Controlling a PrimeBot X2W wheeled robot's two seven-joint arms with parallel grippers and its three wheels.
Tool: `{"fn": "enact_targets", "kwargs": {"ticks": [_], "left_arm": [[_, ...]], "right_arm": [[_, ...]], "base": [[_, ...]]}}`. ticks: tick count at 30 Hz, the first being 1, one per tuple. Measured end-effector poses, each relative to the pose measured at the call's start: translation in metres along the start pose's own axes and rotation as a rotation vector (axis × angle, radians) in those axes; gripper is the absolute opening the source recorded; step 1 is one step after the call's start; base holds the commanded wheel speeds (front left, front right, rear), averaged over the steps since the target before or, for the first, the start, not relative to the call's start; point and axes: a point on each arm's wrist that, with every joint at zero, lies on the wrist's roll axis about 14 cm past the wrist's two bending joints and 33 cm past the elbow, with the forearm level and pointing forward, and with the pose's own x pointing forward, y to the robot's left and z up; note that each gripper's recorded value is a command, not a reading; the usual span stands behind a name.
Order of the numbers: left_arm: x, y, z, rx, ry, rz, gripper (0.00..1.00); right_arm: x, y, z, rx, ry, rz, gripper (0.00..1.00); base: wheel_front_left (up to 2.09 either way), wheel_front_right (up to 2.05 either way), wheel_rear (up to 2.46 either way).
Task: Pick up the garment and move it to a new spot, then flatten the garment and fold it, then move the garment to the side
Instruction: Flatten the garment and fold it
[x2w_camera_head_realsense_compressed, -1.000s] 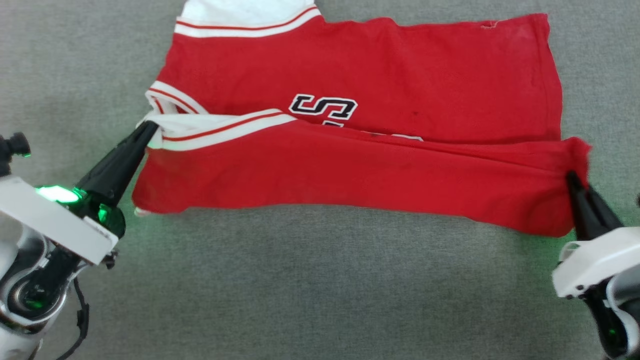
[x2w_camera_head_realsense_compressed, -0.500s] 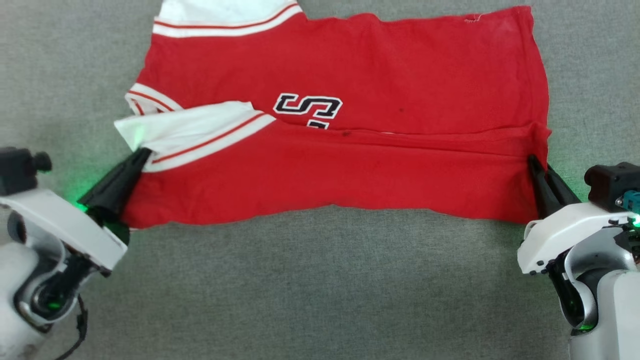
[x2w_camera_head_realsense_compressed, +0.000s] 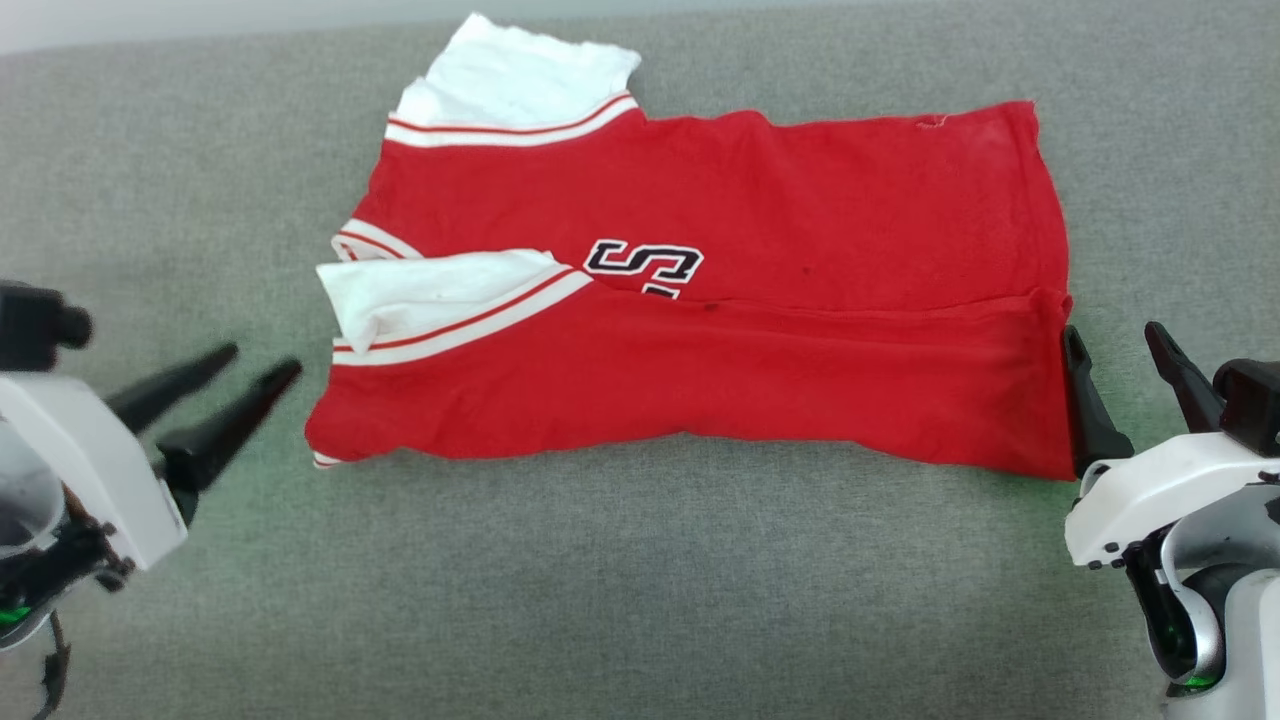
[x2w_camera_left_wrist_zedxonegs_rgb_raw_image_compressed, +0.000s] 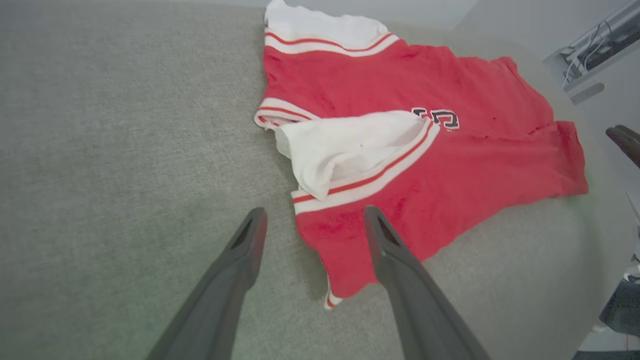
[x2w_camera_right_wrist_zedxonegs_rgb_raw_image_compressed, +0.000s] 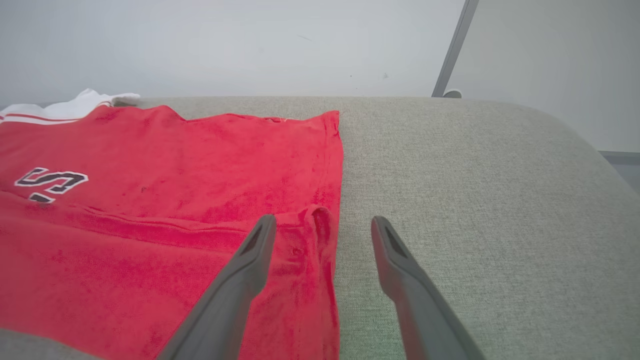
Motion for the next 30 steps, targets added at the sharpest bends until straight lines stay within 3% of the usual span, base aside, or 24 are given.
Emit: {"fn": "enact_targets", "kwargs": {"ticks": [13, 19, 20, 21, 22, 23, 30], "left_arm": [[0.014, -0.005, -0.055, -0.128, 0.461, -0.037, 1.00], [0.030, -0.004, -0.072, -0.166, 0.564, -0.053, 1.00], [0.032, -0.004, -0.074, -0.174, 0.576, -0.057, 0.92], [0.034, -0.005, -0.077, -0.175, 0.588, -0.064, 0.51], [0.036, -0.008, -0.078, -0.181, 0.595, -0.076, 0.35], [0.037, -0.010, -0.078, -0.203, 0.595, -0.085, 0.03], [0.037, -0.025, -0.079, -0.226, 0.593, -0.141, 0.00]], "right_arm": [[-0.012, 0.003, 0.008, -0.002, -0.025, 0.015, 1.00], [-0.019, -0.006, 0.001, -0.004, -0.007, -0.011, 1.00], [-0.021, -0.009, -0.001, -0.005, -0.002, -0.020, 1.00], [-0.021, -0.012, -0.002, -0.007, 0.000, -0.028, 1.00], [-0.021, -0.015, -0.002, -0.008, 0.004, -0.035, 1.00], [-0.022, -0.016, -0.003, -0.009, 0.009, -0.040, 1.00], [-0.017, -0.006, -0.010, -0.046, 0.101, -0.013, 1.00]], "base": [[0.00, 0.00, 0.00], [0.00, 0.00, 0.00], [0.00, 0.00, 0.00], [0.00, 0.00, 0.00], [0.00, 0.00, 0.00], [0.00, 0.00, 0.00], [0.00, 0.00, 0.00]]}}
